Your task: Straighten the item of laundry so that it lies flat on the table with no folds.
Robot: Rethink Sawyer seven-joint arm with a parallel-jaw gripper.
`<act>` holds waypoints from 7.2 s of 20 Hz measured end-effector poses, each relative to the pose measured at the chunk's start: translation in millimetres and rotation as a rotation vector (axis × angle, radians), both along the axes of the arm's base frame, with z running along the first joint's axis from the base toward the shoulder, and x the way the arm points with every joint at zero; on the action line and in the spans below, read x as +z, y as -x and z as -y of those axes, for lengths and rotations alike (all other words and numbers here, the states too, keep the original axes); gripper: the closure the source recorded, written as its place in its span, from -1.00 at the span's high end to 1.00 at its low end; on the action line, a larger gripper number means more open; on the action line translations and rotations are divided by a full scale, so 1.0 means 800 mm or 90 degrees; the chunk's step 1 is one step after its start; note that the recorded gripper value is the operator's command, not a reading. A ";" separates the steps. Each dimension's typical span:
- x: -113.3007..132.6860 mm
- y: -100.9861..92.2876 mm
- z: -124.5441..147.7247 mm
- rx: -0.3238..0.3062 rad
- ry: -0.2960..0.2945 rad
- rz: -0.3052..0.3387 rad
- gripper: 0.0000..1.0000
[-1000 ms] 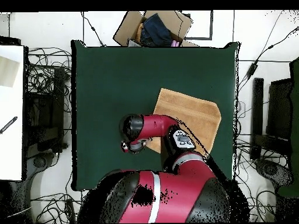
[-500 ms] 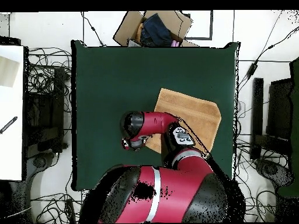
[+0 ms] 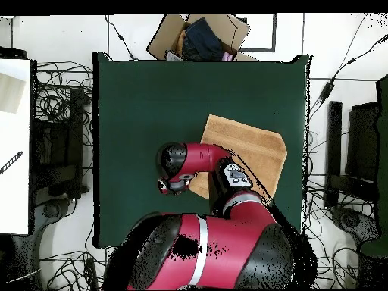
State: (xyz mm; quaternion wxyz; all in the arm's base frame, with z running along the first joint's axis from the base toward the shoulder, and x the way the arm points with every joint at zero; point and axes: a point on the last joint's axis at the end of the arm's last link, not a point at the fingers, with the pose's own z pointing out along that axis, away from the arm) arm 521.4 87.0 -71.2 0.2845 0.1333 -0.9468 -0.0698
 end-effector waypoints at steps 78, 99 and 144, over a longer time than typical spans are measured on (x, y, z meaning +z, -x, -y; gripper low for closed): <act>-0.037 -0.051 -0.002 0.024 -0.029 -0.218 1.00; -0.019 -0.056 0.007 0.004 -0.070 -0.139 1.00; 0.052 -0.129 -0.015 -0.002 -0.113 0.253 1.00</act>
